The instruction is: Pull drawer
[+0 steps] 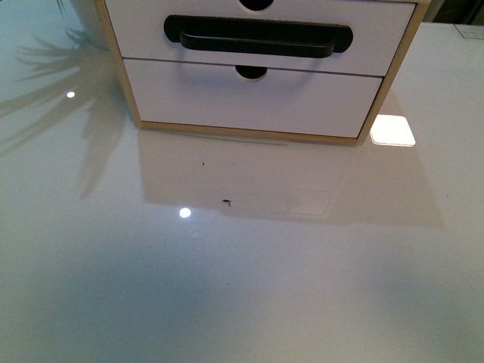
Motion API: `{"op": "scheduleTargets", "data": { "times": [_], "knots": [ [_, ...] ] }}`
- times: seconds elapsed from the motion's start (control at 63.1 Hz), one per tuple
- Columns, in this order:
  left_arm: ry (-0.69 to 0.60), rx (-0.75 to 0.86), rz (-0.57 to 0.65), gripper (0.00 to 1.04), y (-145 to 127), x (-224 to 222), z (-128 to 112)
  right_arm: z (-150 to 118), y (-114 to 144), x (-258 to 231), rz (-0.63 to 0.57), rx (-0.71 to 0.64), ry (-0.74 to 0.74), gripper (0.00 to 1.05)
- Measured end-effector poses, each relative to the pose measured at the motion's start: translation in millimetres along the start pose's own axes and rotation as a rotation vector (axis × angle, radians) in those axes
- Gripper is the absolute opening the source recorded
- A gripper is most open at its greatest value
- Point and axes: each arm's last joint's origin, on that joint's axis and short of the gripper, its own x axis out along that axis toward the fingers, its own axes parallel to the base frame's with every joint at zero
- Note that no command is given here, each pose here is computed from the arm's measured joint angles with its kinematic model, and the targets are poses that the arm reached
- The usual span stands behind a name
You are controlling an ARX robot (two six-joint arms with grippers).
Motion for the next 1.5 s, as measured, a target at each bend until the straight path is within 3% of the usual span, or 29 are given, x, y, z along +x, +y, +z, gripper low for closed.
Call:
{"op": "scheduleTargets", "data": {
  "times": [1.505],
  "knots": [
    [0.0, 0.0, 0.0, 0.97, 0.0, 0.0, 0.0, 0.0, 0.0, 0.0, 0.0, 0.0, 0.0, 0.96]
  ]
}}
